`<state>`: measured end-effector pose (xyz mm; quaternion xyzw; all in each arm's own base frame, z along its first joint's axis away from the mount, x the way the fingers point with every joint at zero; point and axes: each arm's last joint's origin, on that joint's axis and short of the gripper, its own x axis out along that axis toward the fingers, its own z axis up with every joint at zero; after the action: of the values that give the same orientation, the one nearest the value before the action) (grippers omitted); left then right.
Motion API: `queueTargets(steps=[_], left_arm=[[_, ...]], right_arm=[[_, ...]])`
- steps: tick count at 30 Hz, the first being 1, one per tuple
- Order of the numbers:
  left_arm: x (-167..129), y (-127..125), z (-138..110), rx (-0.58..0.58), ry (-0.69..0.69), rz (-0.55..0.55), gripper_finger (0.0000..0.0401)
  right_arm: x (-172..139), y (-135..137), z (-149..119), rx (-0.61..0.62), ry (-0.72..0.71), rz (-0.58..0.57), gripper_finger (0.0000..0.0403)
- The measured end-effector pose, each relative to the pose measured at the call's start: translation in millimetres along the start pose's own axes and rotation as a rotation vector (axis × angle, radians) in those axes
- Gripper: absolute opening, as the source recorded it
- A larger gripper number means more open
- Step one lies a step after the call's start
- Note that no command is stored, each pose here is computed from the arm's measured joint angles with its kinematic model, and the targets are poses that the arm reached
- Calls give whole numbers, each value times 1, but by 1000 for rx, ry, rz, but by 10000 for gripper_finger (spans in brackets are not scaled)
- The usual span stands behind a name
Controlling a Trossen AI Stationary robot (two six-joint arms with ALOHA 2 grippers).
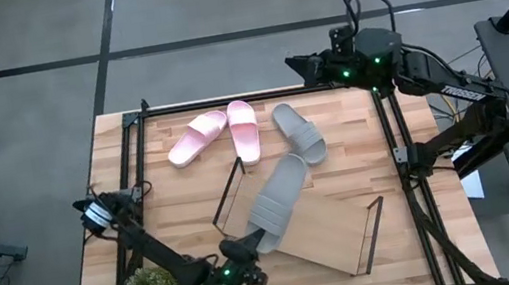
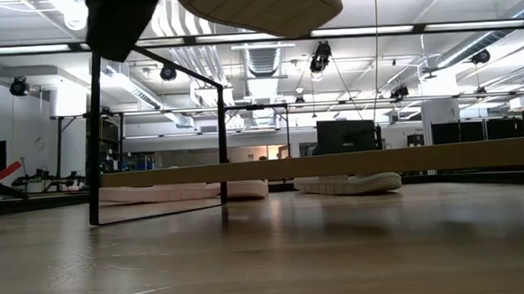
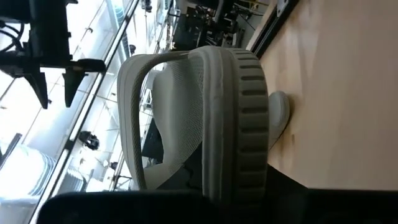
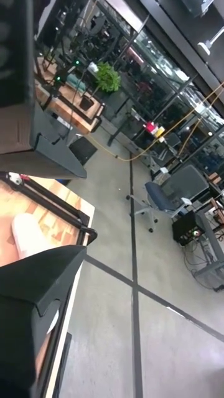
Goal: Pick and place slides into the shelf
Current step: Put the right gray slipper on the shelf
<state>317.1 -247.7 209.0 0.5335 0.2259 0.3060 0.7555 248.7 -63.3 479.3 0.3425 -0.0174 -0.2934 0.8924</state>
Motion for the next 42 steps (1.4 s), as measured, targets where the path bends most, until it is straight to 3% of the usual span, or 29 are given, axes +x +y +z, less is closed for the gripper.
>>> queueTargets(steps=[10, 26, 34, 42], left_arm=[[-3, -13, -12, 107, 2, -4, 15], [-8, -28, -34, 69, 32, 26, 15], [-9, -38, -48, 119, 29, 24, 14], [-9, -46, -56, 78, -23, -34, 14]], right_arm=[[0, 0, 0, 1, 0, -1, 171], [0, 0, 0, 4, 0, -1, 173], [0, 0, 0, 4, -3, -4, 169], [0, 0, 0, 12, -5, -6, 166]])
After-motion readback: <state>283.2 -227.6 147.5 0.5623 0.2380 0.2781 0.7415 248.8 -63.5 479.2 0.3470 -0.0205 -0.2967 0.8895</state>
